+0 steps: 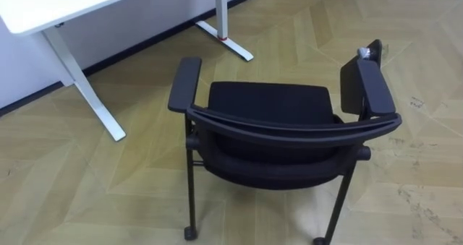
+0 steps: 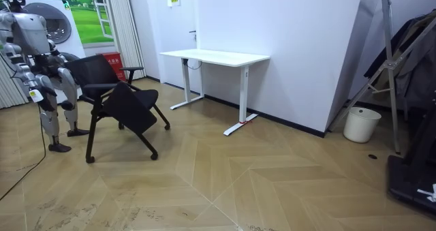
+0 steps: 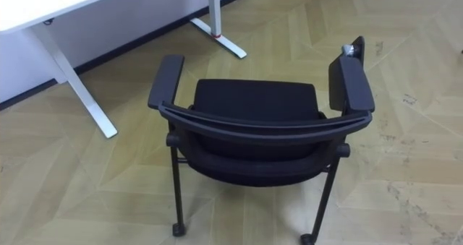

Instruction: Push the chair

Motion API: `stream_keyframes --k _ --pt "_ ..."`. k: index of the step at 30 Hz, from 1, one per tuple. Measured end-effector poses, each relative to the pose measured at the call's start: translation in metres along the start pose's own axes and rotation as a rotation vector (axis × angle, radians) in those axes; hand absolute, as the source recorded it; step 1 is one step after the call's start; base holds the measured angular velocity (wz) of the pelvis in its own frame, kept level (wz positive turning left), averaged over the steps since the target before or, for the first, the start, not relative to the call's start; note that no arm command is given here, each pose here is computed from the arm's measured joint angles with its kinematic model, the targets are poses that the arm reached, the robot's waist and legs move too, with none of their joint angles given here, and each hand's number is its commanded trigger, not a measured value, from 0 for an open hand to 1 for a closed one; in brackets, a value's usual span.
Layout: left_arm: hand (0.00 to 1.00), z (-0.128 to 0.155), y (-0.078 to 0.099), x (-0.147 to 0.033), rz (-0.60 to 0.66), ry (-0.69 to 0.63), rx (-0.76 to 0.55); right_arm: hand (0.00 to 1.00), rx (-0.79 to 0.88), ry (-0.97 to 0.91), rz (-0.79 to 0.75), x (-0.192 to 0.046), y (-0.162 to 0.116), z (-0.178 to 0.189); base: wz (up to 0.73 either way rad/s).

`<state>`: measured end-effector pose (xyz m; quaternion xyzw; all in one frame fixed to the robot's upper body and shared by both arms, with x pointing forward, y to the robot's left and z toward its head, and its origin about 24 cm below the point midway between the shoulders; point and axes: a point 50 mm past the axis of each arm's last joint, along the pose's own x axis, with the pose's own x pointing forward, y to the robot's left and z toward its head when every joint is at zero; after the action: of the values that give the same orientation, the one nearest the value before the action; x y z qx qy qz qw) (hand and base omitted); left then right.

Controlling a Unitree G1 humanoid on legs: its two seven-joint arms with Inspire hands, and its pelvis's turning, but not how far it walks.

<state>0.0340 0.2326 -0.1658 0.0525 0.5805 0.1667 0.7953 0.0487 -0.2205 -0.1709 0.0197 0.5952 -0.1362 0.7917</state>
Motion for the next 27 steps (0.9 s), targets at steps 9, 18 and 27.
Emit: stream_keyframes --k 9,18,27 --pt "0.0 -0.006 0.006 -0.001 0.08 0.026 -0.018 0.0 0.0 0.009 0.001 0.0 0.0 -0.001 0.0" --pt "0.0 0.023 0.032 0.003 0.342 -0.045 0.014 0.0 -0.006 0.004 -0.014 0.001 -0.006 0.003 0.03" --pt "0.0 0.123 0.052 -0.017 0.627 -0.498 0.169 0.0 -0.027 -0.019 -0.041 0.001 -0.021 0.012 0.0"
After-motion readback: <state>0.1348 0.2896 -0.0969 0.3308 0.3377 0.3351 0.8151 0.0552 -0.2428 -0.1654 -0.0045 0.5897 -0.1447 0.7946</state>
